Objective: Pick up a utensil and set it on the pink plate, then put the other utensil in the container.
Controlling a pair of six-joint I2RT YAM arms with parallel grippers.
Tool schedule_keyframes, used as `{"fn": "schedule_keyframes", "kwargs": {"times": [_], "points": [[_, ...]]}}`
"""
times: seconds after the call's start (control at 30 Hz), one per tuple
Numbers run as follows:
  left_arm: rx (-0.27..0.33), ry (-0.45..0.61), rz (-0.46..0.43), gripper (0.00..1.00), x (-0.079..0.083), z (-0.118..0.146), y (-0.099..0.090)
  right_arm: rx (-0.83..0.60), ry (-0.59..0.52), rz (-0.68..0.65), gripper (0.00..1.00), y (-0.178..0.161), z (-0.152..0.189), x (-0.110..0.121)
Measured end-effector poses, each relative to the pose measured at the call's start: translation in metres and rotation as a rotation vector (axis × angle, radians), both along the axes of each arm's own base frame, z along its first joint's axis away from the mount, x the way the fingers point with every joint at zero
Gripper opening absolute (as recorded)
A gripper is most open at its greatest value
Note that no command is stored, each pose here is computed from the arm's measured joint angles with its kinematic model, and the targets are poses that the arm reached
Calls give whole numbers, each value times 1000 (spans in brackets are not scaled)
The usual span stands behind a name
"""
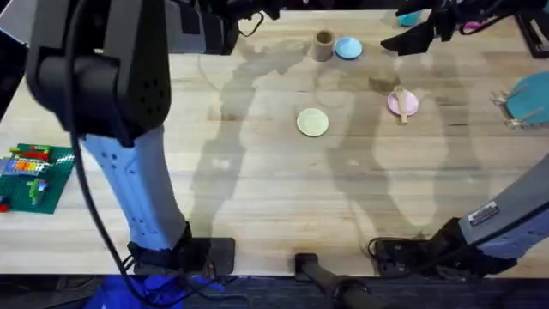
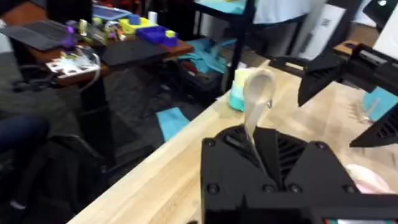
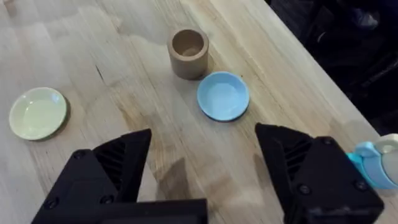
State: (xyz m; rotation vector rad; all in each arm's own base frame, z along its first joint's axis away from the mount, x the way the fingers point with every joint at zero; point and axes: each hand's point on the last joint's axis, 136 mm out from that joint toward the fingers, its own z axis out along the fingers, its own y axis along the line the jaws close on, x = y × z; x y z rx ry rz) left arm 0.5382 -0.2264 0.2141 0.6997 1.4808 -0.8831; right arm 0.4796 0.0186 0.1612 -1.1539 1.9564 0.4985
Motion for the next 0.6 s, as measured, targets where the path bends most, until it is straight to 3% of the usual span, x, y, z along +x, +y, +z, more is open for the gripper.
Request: {"fn": "schedule_keyframes", "kwargs": {"times": [0.3, 0.6], "points": [[-44, -22, -129, 41, 29, 12, 13, -7, -30, 0, 996, -1, 3, 5], [-51, 29, -277, 41, 15, -7, -17, -8, -34, 0, 996, -1, 3, 6]]}}
